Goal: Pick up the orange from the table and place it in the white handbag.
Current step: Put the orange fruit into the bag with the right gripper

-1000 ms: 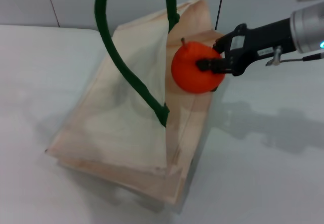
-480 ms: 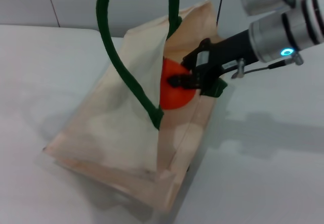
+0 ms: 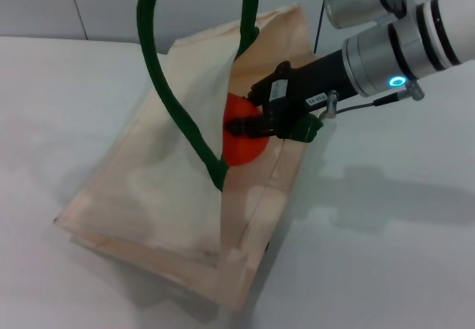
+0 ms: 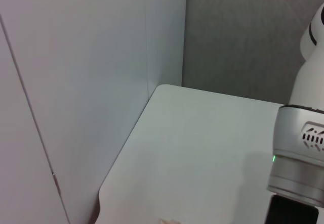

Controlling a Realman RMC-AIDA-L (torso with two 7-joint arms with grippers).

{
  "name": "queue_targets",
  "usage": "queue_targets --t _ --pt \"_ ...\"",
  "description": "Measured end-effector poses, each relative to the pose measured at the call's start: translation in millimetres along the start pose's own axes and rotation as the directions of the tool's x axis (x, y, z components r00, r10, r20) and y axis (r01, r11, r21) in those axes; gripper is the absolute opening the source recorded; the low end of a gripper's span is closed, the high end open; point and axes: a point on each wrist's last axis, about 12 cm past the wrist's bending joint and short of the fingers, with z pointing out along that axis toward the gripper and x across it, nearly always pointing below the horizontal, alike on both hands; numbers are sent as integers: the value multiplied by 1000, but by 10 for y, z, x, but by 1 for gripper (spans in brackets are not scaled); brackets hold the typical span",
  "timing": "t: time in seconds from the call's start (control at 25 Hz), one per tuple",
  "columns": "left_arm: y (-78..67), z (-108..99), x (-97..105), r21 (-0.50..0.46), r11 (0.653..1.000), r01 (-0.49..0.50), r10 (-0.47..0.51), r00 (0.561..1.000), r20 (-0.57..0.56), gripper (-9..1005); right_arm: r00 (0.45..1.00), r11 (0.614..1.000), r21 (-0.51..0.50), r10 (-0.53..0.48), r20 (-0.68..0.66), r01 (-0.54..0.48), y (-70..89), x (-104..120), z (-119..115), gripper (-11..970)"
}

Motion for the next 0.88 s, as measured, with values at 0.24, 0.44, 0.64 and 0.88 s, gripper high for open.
queue_targets --t 0.24,0.44,0.64,0.88 --pt "1 0 5 -1 1000 1 -1 1000 1 164 1000 1000 11 2 1 -2 -10 -4 9 467" --pt "9 -14 30 -4 1000 7 -7 1000 1 165 999 999 23 22 34 -23 -22 -1 -3 564" --pt "15 -27 51 -7 1000 12 -12 1000 2 166 997 996 76 51 63 -56 -85 55 -55 662" --pt "26 -44 118 -13 1000 25 -25 1000 5 168 982 981 136 119 149 -139 -182 162 -227 892"
